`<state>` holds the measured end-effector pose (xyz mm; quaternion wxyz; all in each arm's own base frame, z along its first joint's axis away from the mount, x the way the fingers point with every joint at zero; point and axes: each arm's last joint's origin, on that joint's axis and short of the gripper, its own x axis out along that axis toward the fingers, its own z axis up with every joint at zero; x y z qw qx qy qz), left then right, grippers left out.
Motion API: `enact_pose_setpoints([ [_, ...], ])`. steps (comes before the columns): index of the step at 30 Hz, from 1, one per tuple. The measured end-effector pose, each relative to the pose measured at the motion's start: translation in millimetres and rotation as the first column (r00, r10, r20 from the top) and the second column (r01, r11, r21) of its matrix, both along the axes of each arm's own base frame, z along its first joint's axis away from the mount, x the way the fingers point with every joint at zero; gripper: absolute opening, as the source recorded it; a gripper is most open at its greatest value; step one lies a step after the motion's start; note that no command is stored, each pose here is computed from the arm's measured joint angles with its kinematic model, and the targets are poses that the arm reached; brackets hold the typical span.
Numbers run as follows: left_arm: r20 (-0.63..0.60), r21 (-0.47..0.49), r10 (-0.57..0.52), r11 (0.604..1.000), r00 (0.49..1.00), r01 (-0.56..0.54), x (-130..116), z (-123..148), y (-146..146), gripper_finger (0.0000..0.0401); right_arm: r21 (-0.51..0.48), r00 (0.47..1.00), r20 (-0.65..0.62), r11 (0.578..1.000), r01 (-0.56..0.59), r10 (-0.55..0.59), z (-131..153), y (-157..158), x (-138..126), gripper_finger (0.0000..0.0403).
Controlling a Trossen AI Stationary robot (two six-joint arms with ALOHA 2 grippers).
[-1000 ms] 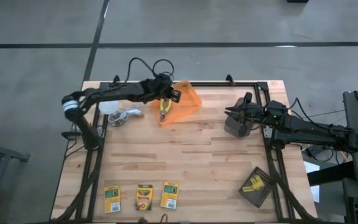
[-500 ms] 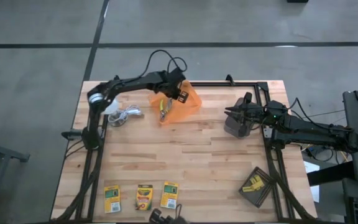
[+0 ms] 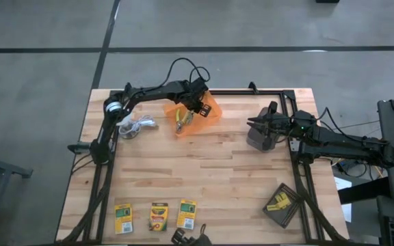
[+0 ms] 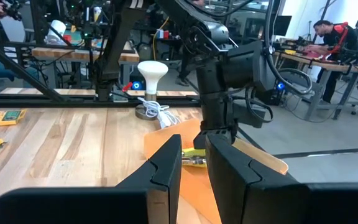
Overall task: Pick & Place School Supplies
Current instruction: Put the yellow hole puncher into the orange bin
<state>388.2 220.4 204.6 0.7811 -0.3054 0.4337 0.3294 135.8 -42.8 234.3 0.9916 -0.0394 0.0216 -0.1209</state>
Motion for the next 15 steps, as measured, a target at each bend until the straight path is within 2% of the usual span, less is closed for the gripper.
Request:
enact_pose_setpoints([
  [15, -0.024, -0.064, 0.068, 0.996, 0.997, -0.069, -3.7, -2.5, -2.6, 0.0079, 0.0, 1.0, 0.0, 1.0, 0.0, 0.0, 0.0, 0.0, 0.0, 0.0068],
])
